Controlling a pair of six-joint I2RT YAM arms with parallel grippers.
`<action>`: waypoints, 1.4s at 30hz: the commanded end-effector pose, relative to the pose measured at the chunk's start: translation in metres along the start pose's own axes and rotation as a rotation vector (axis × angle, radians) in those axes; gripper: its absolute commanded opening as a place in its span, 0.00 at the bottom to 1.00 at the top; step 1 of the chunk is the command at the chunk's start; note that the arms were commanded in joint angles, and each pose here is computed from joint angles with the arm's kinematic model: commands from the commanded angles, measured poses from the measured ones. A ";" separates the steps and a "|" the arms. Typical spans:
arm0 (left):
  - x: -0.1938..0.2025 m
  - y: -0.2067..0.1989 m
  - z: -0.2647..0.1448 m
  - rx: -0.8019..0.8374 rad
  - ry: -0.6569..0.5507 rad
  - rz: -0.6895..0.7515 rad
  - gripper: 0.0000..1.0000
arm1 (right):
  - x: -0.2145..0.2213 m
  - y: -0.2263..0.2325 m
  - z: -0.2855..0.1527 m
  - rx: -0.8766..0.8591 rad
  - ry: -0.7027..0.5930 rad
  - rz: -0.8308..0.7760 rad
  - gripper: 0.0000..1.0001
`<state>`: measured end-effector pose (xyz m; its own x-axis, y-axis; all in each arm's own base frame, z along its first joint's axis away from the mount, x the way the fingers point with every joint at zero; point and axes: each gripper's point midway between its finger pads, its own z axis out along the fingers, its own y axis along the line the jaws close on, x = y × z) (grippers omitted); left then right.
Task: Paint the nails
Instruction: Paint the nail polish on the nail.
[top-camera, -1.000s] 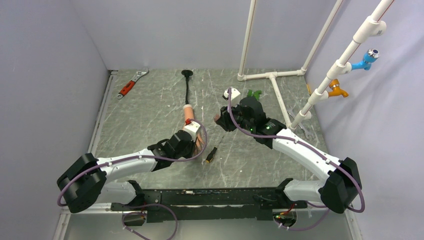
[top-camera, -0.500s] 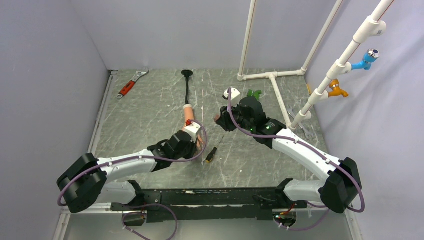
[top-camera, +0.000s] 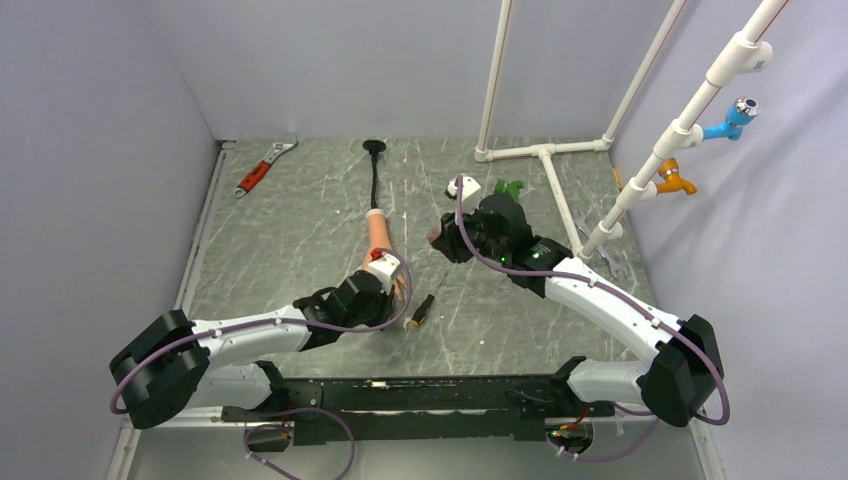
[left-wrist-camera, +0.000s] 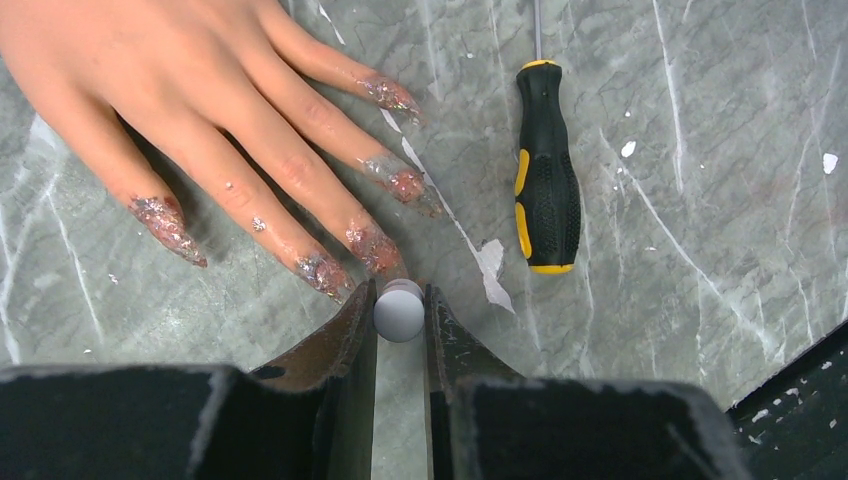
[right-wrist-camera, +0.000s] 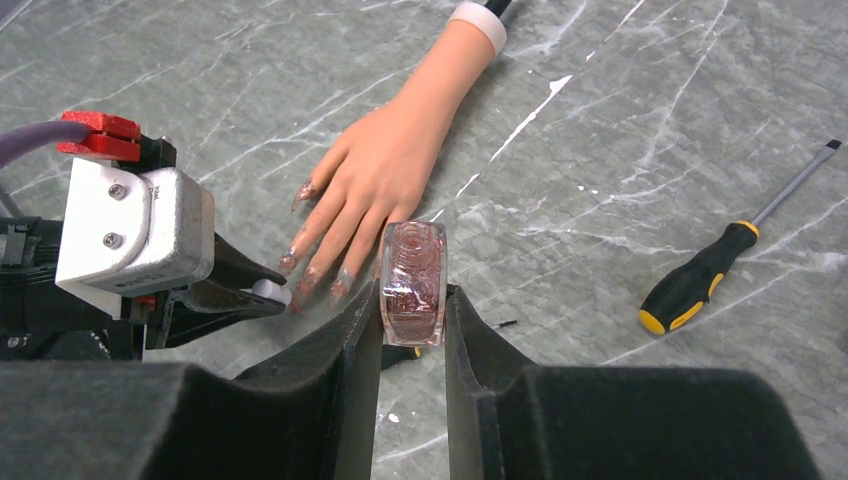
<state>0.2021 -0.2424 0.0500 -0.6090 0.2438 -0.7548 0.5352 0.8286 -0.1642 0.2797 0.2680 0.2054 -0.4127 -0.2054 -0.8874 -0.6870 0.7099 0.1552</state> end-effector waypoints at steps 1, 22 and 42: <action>-0.006 -0.003 -0.005 0.004 -0.031 -0.026 0.00 | -0.021 0.001 -0.005 -0.001 -0.081 -0.010 0.00; -0.041 0.002 -0.005 -0.072 -0.065 0.040 0.00 | -0.026 0.002 -0.014 0.003 -0.105 -0.014 0.00; -0.029 -0.016 -0.001 0.027 -0.062 0.007 0.00 | -0.025 0.001 -0.012 0.006 -0.092 -0.014 0.00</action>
<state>0.2134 -0.2493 0.0611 -0.5874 0.2716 -0.7624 0.5358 0.8365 -0.1148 0.2766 0.2647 0.2113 -0.3996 -0.1945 -0.8958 -0.6869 0.7106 0.1521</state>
